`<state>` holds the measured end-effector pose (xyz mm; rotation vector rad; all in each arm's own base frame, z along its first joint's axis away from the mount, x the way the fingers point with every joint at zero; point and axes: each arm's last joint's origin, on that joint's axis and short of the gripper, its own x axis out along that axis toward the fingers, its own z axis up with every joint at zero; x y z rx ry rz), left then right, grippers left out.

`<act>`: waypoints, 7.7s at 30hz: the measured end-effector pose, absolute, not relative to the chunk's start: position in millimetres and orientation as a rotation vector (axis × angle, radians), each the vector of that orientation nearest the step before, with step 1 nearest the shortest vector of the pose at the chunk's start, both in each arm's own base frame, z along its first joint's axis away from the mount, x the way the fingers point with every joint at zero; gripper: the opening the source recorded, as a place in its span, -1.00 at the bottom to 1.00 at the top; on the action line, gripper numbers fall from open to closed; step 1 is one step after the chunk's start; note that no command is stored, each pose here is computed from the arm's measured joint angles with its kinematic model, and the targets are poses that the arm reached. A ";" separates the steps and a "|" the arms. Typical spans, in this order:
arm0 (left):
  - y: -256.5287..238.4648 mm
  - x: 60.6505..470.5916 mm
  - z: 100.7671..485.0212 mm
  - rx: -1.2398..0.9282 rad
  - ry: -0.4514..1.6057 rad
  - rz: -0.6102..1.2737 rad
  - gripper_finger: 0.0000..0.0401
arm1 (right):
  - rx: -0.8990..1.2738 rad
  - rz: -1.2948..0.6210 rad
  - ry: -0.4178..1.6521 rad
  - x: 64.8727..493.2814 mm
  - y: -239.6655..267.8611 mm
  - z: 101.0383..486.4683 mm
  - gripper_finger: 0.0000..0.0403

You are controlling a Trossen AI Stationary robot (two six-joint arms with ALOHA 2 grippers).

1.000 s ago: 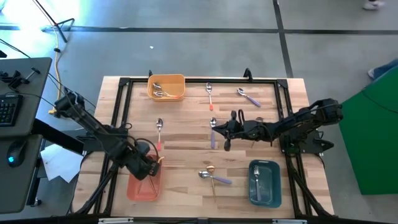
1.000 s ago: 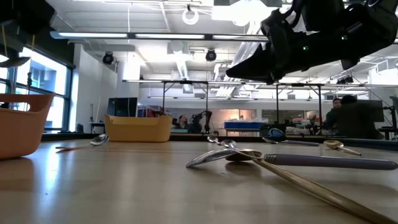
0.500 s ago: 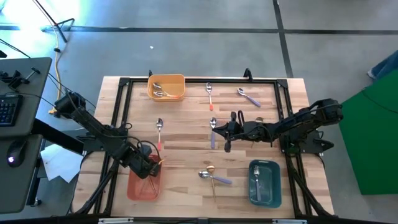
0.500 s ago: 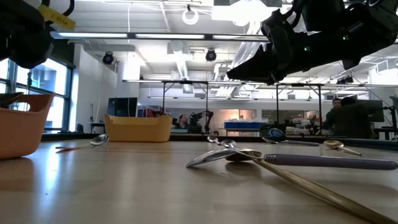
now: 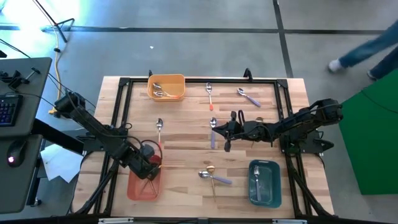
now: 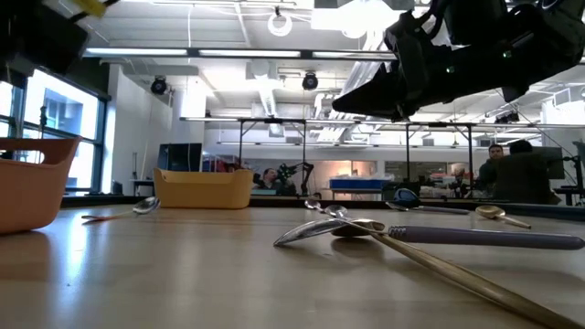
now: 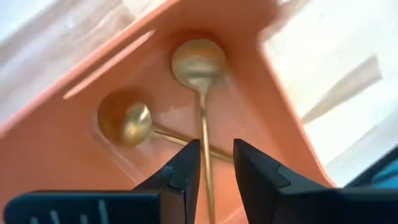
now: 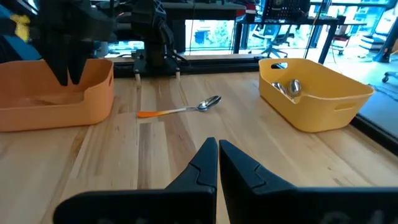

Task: Sort silverware by color (type)
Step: Put the bottom left violet spoon into the blue bin, then put the top orange spoon into the yellow bin

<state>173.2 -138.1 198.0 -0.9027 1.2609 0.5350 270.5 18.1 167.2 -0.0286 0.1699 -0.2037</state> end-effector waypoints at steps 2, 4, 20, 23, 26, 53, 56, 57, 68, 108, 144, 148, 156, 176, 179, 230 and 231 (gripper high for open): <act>-139.1 174.9 208.3 -0.848 1.257 0.514 -0.57 | -0.038 -0.202 0.170 270.5 18.2 167.2 -1.00; -140.8 177.5 220.5 -0.774 1.230 0.472 -0.60 | -0.037 -0.199 0.159 270.7 18.3 168.3 -1.00; -114.0 249.3 234.0 -0.373 0.482 0.054 -1.00 | 0.042 -0.085 0.052 272.2 21.7 178.2 -1.00; -95.6 255.3 220.2 -0.341 0.388 0.036 -1.00 | 0.043 -0.087 0.053 268.6 21.3 174.8 -1.00; -77.5 258.8 206.8 -0.317 0.311 0.020 -1.00 | 0.042 -0.132 0.048 261.2 12.8 168.3 -1.00; 39.5 250.2 168.3 -0.109 0.088 0.034 -1.00 | 0.228 -0.353 0.657 282.7 -33.7 160.8 -1.00; 45.2 249.2 168.4 -0.070 0.087 0.055 -1.00 | 0.209 -0.360 0.770 289.7 -16.7 174.3 -1.00; 48.0 248.7 168.6 -0.065 0.085 0.066 -1.00 | 0.205 -0.342 0.807 291.8 -9.4 180.1 -1.00; 60.1 246.5 167.2 -0.131 0.084 0.120 -1.00 | 0.274 -0.195 0.963 296.8 97.2 213.6 -0.69; 47.6 249.3 166.2 -0.142 0.099 0.077 -1.00 | 0.365 -0.124 1.300 343.5 179.1 170.5 -0.80; 74.7 245.4 170.2 -0.243 0.061 0.193 -1.00 | 1.071 -0.854 1.374 180.9 215.2 190.4 -0.76; 76.7 244.7 169.8 -0.244 0.065 0.200 -1.00 | 1.105 -0.856 1.436 180.3 208.7 173.8 -0.72; 75.9 244.6 169.7 -0.239 0.075 0.126 -1.00 | 1.088 -0.778 1.521 190.1 206.8 183.1 -0.37; 85.6 240.0 160.5 -0.233 0.166 0.178 -1.00 | 0.464 -0.439 1.183 267.8 100.0 259.9 -0.90; 90.0 238.3 160.8 -0.235 0.161 0.181 -1.00 | 0.449 -0.289 1.087 290.5 73.6 251.7 -0.97; 143.7 199.5 145.9 -0.291 0.236 0.362 -1.00 | 0.572 -0.640 0.733 306.4 -133.1 197.3 -0.12; 143.6 199.4 145.4 -0.293 0.240 0.362 -1.00 | 0.570 -0.636 0.734 306.8 -132.2 197.3 -0.13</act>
